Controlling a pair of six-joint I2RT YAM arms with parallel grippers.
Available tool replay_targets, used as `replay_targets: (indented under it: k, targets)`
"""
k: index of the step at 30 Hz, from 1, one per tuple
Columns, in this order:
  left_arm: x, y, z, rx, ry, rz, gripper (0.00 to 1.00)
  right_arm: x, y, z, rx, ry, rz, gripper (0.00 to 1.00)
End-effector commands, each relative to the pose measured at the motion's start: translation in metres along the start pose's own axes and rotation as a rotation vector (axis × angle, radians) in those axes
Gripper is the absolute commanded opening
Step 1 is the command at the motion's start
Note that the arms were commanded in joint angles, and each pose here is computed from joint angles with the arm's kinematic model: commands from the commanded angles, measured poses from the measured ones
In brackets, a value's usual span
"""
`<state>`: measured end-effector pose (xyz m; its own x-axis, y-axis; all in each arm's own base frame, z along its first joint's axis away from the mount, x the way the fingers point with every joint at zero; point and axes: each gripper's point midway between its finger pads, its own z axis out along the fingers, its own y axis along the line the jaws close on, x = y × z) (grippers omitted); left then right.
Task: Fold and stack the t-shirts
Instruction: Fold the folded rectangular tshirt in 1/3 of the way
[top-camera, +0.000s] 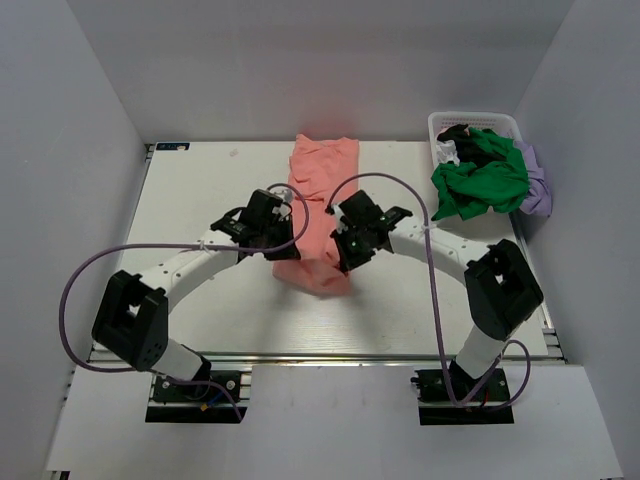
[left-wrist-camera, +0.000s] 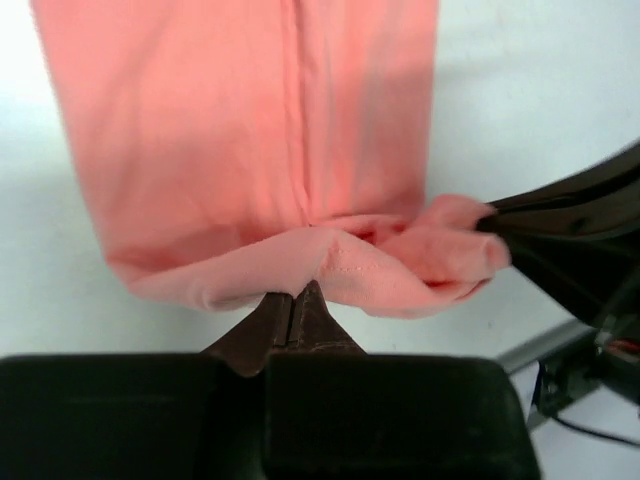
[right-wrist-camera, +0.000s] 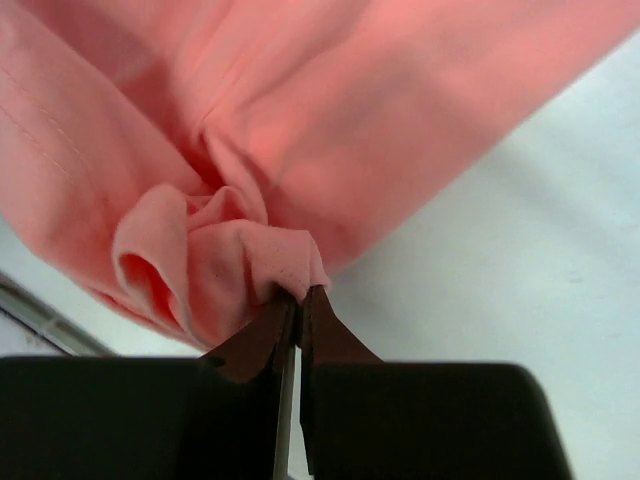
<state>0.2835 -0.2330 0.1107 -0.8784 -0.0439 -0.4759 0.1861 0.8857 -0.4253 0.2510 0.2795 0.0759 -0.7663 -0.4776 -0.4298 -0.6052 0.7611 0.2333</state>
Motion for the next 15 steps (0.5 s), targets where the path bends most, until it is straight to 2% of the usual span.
replay_targets:
  k: [1, 9, 15]
  targets:
    - [-0.045, 0.013, 0.001, -0.058, -0.114, 0.005, 0.00, -0.034, -0.016, -0.012, 0.027, -0.056, 0.018, 0.00]
    - [-0.110, 0.006, 0.018, 0.030, -0.228, -0.001, 0.00, -0.075, -0.046, -0.007, 0.070, -0.103, 0.023, 0.00]
    - [-0.140, 0.016, 0.032, 0.041, -0.255, -0.002, 0.00, -0.117, -0.073, -0.013, 0.123, -0.175, 0.025, 0.00]
